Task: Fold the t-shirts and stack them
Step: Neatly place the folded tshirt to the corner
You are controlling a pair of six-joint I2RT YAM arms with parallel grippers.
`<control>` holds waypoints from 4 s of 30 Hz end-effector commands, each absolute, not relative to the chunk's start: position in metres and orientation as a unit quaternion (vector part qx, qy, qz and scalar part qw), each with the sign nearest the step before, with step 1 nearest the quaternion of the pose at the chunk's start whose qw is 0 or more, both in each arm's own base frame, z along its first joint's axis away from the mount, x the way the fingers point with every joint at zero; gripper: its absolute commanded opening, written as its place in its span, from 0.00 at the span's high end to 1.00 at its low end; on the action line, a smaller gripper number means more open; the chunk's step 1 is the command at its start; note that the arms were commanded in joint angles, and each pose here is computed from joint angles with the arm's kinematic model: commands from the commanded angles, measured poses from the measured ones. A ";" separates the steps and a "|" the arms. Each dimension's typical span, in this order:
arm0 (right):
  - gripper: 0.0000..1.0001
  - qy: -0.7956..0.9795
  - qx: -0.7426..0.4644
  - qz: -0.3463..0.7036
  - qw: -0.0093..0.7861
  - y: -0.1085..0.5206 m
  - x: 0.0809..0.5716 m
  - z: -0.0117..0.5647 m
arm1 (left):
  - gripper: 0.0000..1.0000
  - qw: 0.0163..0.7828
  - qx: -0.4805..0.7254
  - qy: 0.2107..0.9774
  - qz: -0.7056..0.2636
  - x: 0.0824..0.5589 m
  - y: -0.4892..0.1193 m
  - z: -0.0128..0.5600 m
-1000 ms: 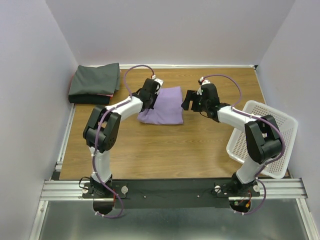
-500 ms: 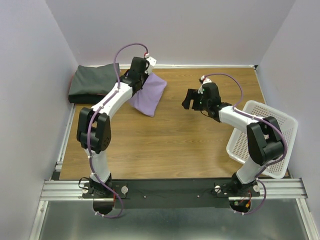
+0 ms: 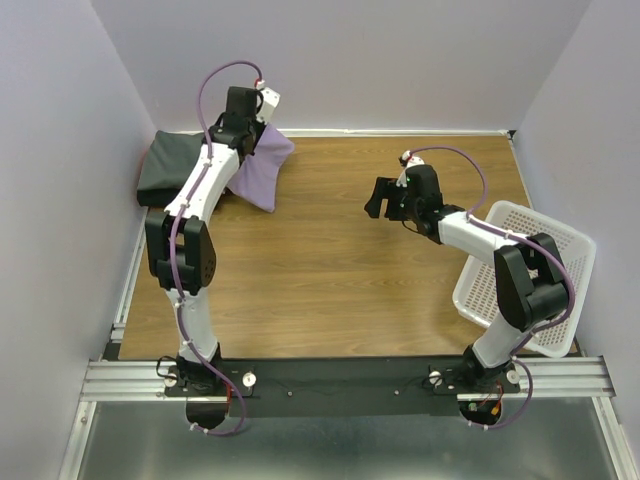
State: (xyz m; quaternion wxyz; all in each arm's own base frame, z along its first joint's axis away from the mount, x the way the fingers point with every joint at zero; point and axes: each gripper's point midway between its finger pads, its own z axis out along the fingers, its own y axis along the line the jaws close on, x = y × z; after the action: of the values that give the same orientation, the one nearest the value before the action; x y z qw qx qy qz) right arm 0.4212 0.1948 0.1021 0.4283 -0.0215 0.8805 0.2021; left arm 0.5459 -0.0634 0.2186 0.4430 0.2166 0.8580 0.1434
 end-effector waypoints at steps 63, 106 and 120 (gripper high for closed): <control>0.10 0.883 -0.034 0.202 0.423 0.194 0.419 0.096 | 0.45 0.445 -0.060 0.867 0.217 0.577 0.188 0.244; 0.08 0.878 -0.038 0.223 0.422 0.199 0.414 0.105 | 0.53 0.473 0.015 0.878 0.069 0.610 0.010 0.160; 0.08 0.879 -0.037 0.220 0.422 0.199 0.414 0.103 | 1.00 0.466 0.026 0.879 0.101 0.622 0.024 0.149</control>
State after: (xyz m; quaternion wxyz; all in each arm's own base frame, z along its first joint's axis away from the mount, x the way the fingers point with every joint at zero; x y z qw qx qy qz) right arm 0.4159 0.2006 0.1064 0.4242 -0.0321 0.8777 0.2206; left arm 0.6128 0.0126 0.1513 0.4618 0.0277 0.8828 0.0819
